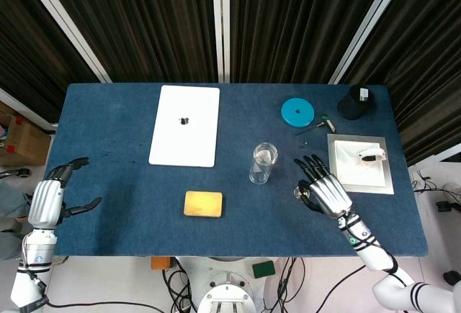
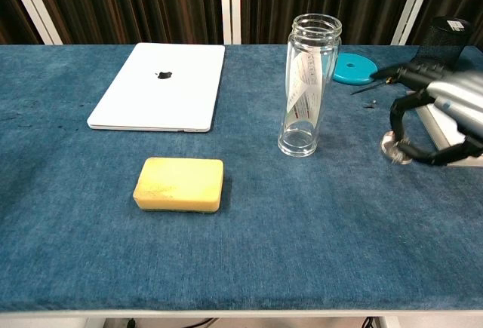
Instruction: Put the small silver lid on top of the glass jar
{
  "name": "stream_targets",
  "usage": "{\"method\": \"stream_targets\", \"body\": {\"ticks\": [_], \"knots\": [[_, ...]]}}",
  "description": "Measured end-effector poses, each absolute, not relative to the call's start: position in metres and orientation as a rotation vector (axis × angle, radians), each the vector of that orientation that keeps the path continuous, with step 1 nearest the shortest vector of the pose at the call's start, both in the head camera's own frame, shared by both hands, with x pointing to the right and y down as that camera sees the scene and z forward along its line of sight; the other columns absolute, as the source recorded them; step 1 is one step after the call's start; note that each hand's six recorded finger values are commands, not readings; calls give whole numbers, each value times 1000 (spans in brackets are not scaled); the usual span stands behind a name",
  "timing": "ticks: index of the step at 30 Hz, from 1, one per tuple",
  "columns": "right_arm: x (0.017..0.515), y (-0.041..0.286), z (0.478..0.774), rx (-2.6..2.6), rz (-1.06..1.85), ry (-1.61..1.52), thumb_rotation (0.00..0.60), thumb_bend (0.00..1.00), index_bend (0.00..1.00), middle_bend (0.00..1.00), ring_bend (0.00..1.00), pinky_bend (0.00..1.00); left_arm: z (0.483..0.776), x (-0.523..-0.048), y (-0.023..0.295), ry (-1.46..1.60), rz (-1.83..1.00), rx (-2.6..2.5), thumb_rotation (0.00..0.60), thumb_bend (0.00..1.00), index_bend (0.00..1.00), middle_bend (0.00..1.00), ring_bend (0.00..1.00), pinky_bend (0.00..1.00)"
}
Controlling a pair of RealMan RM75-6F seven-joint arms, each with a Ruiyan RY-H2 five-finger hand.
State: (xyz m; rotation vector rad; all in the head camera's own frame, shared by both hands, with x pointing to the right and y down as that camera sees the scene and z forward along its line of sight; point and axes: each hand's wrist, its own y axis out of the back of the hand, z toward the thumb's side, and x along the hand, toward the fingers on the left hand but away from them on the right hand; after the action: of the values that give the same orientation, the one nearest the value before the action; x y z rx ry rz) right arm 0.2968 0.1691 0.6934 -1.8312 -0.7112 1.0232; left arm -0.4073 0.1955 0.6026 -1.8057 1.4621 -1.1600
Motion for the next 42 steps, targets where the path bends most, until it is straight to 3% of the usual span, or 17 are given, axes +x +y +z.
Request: {"method": "stream_targets", "body": {"ticks": [18,26,42], "knots": [[258,62,574,-1643,759,-808,600,437,664,61,0,0,610,-413,199,1480,-1184,-1816,600,33,218,282,273,256],[228,46,574,-1648,766,-702,600,437,665,60,0,0,613,-414,199,1480,-1193,-1820,600,32,218,282,273,256],[192,45,589,-1690,758,-559,600,436,668,61,0,0,614,-418,199,1481,-1204,-1818,600,32,218,278,274,256]]}}
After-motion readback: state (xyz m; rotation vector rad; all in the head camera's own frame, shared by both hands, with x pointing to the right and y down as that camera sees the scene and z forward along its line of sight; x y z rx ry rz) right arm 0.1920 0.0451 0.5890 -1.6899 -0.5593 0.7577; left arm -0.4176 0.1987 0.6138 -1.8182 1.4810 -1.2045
